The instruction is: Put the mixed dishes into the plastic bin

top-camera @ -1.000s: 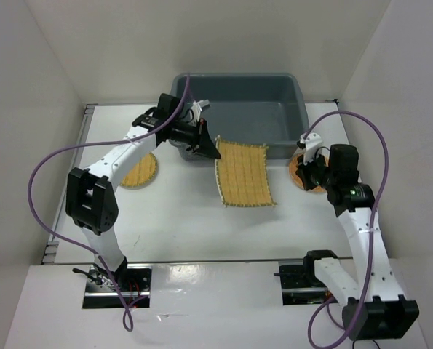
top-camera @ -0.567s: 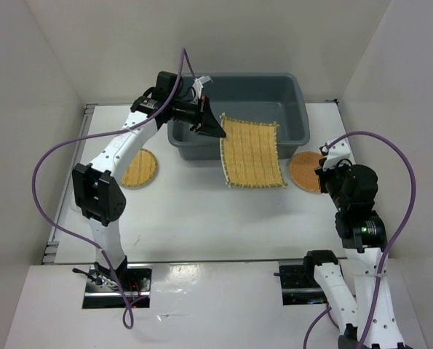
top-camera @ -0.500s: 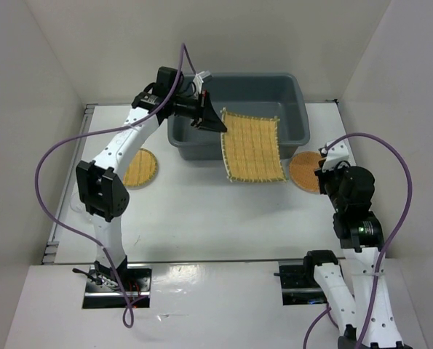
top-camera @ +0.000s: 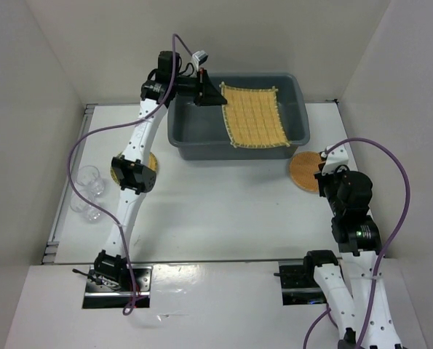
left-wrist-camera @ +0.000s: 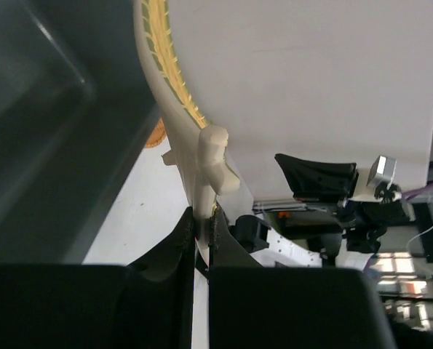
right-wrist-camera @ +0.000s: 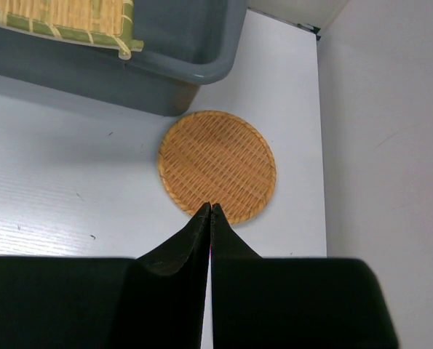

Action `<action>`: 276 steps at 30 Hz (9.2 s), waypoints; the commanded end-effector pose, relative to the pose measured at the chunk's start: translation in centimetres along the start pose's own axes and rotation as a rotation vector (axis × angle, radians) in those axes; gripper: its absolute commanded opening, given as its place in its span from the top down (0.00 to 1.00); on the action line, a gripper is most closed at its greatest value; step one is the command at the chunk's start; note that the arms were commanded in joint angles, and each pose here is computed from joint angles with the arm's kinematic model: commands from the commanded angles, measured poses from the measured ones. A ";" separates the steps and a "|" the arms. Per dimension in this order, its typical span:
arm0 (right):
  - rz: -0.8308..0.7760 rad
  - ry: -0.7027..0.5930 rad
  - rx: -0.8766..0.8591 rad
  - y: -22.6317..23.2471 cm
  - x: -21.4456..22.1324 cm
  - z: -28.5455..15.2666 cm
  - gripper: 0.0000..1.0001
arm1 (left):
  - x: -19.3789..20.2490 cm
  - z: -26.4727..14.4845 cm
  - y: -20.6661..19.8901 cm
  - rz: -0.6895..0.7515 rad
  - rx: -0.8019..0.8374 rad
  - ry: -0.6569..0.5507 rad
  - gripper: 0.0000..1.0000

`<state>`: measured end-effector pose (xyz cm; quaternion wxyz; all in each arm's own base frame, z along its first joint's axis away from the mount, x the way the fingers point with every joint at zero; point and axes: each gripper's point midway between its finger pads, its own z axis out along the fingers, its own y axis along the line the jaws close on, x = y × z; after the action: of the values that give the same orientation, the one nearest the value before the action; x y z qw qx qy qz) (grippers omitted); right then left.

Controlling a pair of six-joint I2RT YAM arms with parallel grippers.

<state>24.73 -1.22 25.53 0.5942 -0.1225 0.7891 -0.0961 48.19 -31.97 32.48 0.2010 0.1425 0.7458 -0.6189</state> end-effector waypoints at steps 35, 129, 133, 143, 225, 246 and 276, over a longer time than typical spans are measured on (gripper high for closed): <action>0.014 -0.065 0.021 0.9 -1.7 1.1 0.95 | -1.5 1.6 18.9 -0.349 0.018 -0.120 1.00; 0.009 -0.030 0.011 1.2 -1.0 1.9 0.89 | 1.9 3.2 20.9 -0.099 -0.417 -0.088 0.00; 0.009 -0.032 0.002 1.3 -1.1 1.9 0.89 | -0.8 1.1 19.2 -0.034 -0.548 -0.182 0.04; 0.005 -0.026 -0.009 1.7 -0.7 2.0 0.88 | 2.2 0.8 18.9 0.073 -0.749 -0.078 1.00; 0.160 0.544 -0.340 4.8 4.7 30.0 1.00 | 7.4 7.2 25.8 -0.075 -0.749 -0.031 0.96; 0.321 0.620 -0.347 -4.9 6.3 20.2 0.25 | -2.2 2.2 9.4 0.203 -0.701 -0.281 0.75; 0.827 0.875 -0.607 -3.8 24.0 12.3 0.02 | 4.7 -0.4 -0.3 0.243 -0.904 -0.188 0.00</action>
<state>31.74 -14.69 3.11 0.1761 0.0706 0.9516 0.2417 45.46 -32.97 24.32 0.3290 0.0671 0.9211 -0.1969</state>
